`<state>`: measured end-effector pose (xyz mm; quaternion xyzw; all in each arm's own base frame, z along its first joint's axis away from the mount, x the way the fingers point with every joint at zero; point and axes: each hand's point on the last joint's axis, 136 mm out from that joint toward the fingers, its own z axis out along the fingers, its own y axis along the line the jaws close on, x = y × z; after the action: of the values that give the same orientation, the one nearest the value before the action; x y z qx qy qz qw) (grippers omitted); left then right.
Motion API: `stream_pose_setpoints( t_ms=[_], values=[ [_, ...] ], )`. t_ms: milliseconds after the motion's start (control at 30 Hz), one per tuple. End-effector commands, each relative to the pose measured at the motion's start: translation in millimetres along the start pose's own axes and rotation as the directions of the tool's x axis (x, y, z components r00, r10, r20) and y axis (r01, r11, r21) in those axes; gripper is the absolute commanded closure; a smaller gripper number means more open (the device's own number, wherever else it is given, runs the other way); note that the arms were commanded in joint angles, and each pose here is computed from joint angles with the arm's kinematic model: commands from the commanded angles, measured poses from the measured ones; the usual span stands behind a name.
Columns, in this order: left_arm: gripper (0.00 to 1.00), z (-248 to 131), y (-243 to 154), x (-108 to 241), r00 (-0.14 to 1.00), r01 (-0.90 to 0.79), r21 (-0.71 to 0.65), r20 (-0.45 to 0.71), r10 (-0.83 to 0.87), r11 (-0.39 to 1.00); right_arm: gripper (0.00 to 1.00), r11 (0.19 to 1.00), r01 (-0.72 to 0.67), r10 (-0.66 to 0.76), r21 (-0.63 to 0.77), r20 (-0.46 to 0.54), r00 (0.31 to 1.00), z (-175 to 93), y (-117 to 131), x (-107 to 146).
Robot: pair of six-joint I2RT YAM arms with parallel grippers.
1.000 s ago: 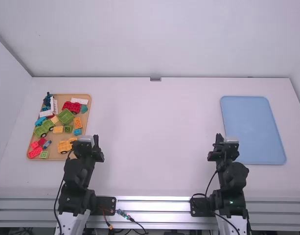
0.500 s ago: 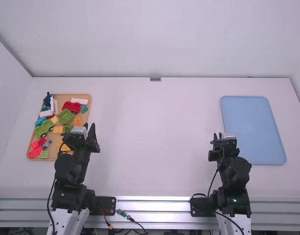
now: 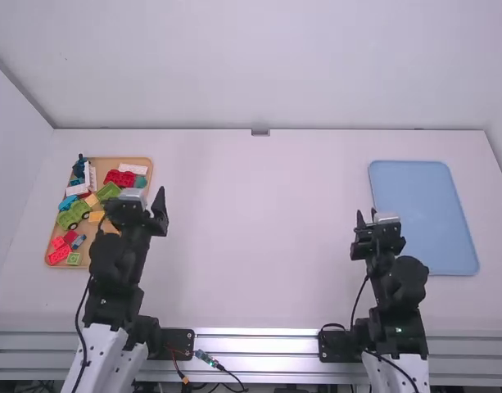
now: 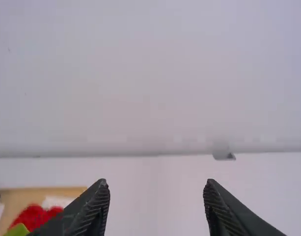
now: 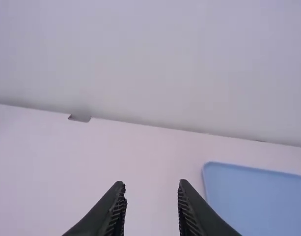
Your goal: Assemble lego blocks to make yellow taxi
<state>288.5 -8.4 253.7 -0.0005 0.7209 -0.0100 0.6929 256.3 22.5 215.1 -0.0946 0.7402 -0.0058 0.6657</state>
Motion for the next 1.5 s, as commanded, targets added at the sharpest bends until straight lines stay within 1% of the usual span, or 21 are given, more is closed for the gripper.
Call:
stream_pose_setpoints(
  t_ms=[0, 133, 333, 500, 667, 867, 967, 1133, 1200, 1300, 1467],
  values=[
    [0.45, 3, -2, -19, 0.999, 0.047, 0.008, 0.010, -0.047, 0.999, 0.70, 0.999, 0.027, -0.026, -0.016, 0.032, 0.999, -1, 3, -18],
    [0.37, 13, -10, -17, 0.997, 0.041, 0.048, -0.068, -0.037, 0.998, 0.67, 0.998, 0.046, -0.045, -0.034, 0.037, 0.998, 0, 6, -27],
    [0.27, 26, -9, -14, 0.986, 0.036, 0.033, -0.164, -0.030, 0.999, 0.63, 0.997, 0.043, -0.041, -0.066, 0.034, 0.999, 3, 13, -36],
    [0.20, 36, -1, -8, 0.970, 0.028, -0.017, -0.243, -0.031, 0.999, 0.59, 0.994, 0.045, -0.045, -0.103, 0.007, 0.999, 5, 21, -38],
    [0.13, 48, -1, 4, 0.959, 0.074, -0.030, -0.272, -0.079, 0.997, 0.56, 0.991, 0.042, -0.046, -0.124, -0.028, 0.999, 7, 25, -39],
    [0.05, 61, -1, 20, 0.942, 0.113, -0.049, -0.311, -0.123, 0.992, 0.50, 0.995, 0.031, -0.040, -0.095, -0.094, 0.995, 12, 14, -38],
    [0.03, 65, -2, 26, 0.935, 0.135, -0.058, -0.323, -0.146, 0.989, 0.47, 0.996, 0.026, -0.035, -0.081, -0.118, 0.992, 15, 9, -38],
    [0.01, 71, -2, 45, 0.907, 0.177, -0.086, -0.372, -0.197, 0.980, 0.41, 0.997, 0.042, -0.049, -0.071, -0.098, 0.994, 22, 4, -57],
    [0.01, 72, -2, 52, 0.895, 0.189, -0.097, -0.392, -0.212, 0.977, 0.39, 0.997, 0.026, -0.033, -0.075, -0.088, 0.996, 25, 4, -65],
    [0.01, 75, -1, 67, 0.867, 0.216, -0.128, -0.430, -0.251, 0.968, 0.32, 0.998, -0.016, 0.011, -0.058, -0.095, 0.995, 34, -1, -78],
    [0.00, 74, 2, 68, 0.852, 0.242, -0.166, -0.434, -0.291, 0.956, 0.25, 0.998, -0.027, 0.022, -0.057, -0.099, 0.995, 45, -4, -92]
  ],
)
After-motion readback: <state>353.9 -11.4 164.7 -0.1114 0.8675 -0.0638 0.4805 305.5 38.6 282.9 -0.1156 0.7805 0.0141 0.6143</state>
